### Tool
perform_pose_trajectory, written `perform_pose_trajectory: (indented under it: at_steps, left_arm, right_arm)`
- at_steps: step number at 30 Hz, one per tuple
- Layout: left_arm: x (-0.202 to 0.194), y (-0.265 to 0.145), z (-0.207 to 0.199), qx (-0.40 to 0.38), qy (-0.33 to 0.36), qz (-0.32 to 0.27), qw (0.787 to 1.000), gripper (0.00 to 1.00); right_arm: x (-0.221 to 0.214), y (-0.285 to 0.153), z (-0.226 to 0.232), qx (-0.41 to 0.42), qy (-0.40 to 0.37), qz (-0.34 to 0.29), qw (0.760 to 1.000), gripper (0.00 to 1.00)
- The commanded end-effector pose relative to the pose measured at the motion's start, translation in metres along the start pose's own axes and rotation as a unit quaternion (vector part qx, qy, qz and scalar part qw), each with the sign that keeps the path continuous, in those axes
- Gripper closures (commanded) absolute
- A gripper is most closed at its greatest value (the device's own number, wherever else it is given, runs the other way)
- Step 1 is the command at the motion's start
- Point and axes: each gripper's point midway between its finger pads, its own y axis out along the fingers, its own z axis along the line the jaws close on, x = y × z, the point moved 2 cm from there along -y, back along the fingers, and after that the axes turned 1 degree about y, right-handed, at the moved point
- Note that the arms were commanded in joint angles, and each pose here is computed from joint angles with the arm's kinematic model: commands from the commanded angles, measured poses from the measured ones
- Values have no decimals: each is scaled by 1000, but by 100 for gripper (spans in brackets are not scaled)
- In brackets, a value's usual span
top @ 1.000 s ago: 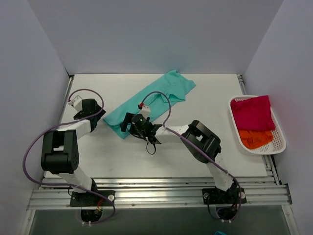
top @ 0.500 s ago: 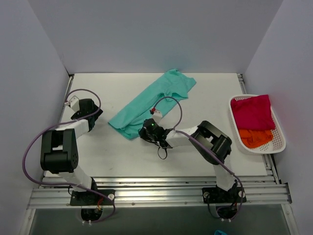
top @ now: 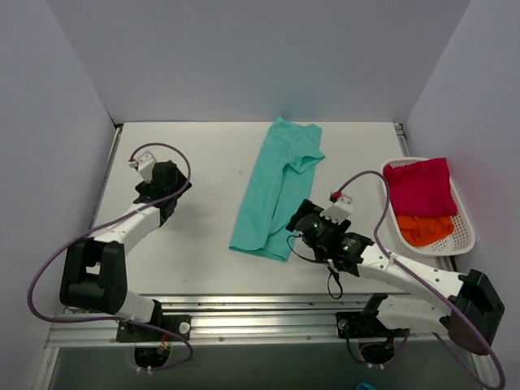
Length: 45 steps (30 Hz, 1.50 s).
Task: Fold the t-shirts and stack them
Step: Rotate the tshirt 90 degrees, then grab the bottom of the folded rectangular tshirt with both arms
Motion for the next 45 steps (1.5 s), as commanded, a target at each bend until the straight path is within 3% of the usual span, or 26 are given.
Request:
perform_pose_trajectory:
  at_steps: [1,4,9,13,19,23,37,42,43,45]
  left_arm:
    - [9,-42,-33,-33,33,-17,999,11]
    - [-13,-64,-47,-69,41,9,997,11]
    - [-56,-98,-63,-112,72,48,990,11]
    - [-83,-120,-58,-125,94,70,985,11]
    - [-124,-148,-43,-161,113,102,975,11]
    - [-140,-153,-43,-192,103,119,969,10]
    - [-172,-133,-58,-205,116,135,963,10]
    - [-179,-129,-62,-212,115,140,960,10]
    - [-181,-129,-63,-215,115,144,959,10]
    - [-186,-128,-65,-220,114,148,957,10]
  right_arm:
    - [24,-12,-33,-60,-18,-62,996,0]
    - [29,-12,-16,-28,-18,-67,997,0]
    - [-7,13,3,-4,-49,-18,999,0]
    - [-44,27,24,38,-46,29,998,11]
    - [-78,24,17,48,-57,59,996,29]
    - [-87,22,8,45,-46,62,996,37]
    - [-88,48,7,6,-73,42,996,41]
    - [-100,56,6,0,-83,58,995,63]
    - [-101,57,6,0,-85,59,995,75]
    - [-103,58,4,-4,-86,62,994,87]
